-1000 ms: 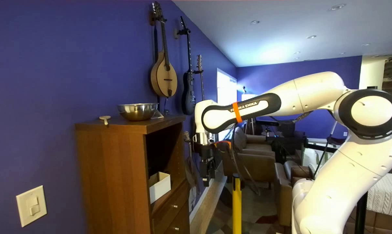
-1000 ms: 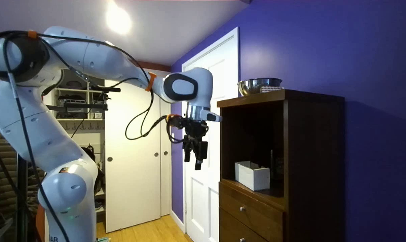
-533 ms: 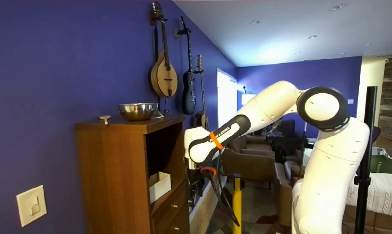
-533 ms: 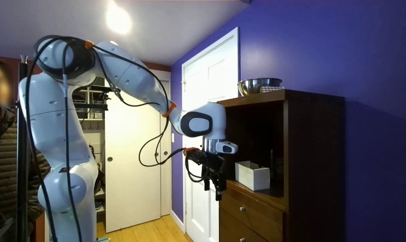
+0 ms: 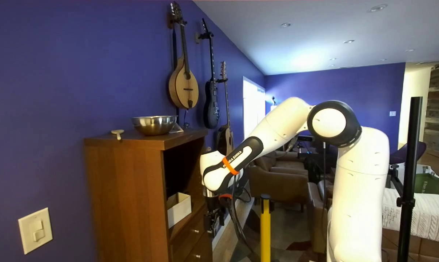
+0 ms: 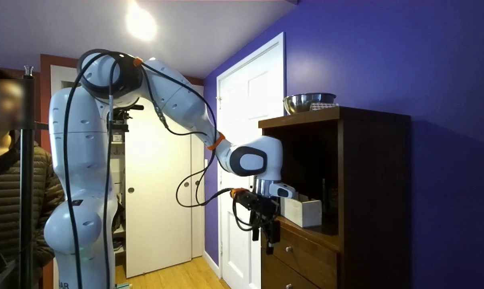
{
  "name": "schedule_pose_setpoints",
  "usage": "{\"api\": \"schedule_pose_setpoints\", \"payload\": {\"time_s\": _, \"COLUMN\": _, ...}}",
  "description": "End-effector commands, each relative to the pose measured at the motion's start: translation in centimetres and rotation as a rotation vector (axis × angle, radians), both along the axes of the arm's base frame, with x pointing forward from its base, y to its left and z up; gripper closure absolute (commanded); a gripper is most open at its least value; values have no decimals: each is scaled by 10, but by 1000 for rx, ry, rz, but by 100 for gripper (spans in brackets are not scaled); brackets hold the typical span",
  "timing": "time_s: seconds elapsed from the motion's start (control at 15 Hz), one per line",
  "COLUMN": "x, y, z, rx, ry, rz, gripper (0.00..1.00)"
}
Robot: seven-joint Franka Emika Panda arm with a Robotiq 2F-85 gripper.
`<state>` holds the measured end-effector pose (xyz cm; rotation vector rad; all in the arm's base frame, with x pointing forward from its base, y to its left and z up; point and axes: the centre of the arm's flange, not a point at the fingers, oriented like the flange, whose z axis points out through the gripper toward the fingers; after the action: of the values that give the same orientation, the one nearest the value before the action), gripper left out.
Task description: Pull the topmost drawer fully open
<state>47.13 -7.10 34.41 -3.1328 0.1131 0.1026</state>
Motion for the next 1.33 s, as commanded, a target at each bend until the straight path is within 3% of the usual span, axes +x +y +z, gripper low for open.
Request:
{"api": "schedule_pose_setpoints", "payload": {"time_s": 0.0, "x": 8, "y": -3, "z": -7, "rx": 13, "ry": -58, "rz": -12, "gripper": 0}}
{"api": "schedule_pose_setpoints", "payload": {"time_s": 0.47, "x": 36, "y": -8, "z": -18, "rx": 13, "ry": -154, "rz": -23, "gripper": 2}}
{"api": "schedule_pose_setpoints", "payload": {"time_s": 0.6, "x": 45, "y": -7, "z": -20, "rx": 18, "ry": -181, "rz": -17, "gripper": 13}}
{"api": "schedule_pose_setpoints", "payload": {"time_s": 0.73, "x": 54, "y": -7, "z": -22, "rx": 3, "ry": -203, "rz": 11, "gripper": 32}}
{"api": "schedule_pose_setpoints", "payload": {"time_s": 1.07, "x": 66, "y": -10, "z": -33, "rx": 23, "ry": -196, "rz": 41, "gripper": 57}}
{"api": "schedule_pose_setpoints", "payload": {"time_s": 1.13, "x": 68, "y": -9, "z": -33, "rx": 27, "ry": -206, "rz": 47, "gripper": 69}}
{"api": "schedule_pose_setpoints", "payload": {"time_s": 1.27, "x": 71, "y": -8, "z": -35, "rx": 28, "ry": -231, "rz": 55, "gripper": 67}}
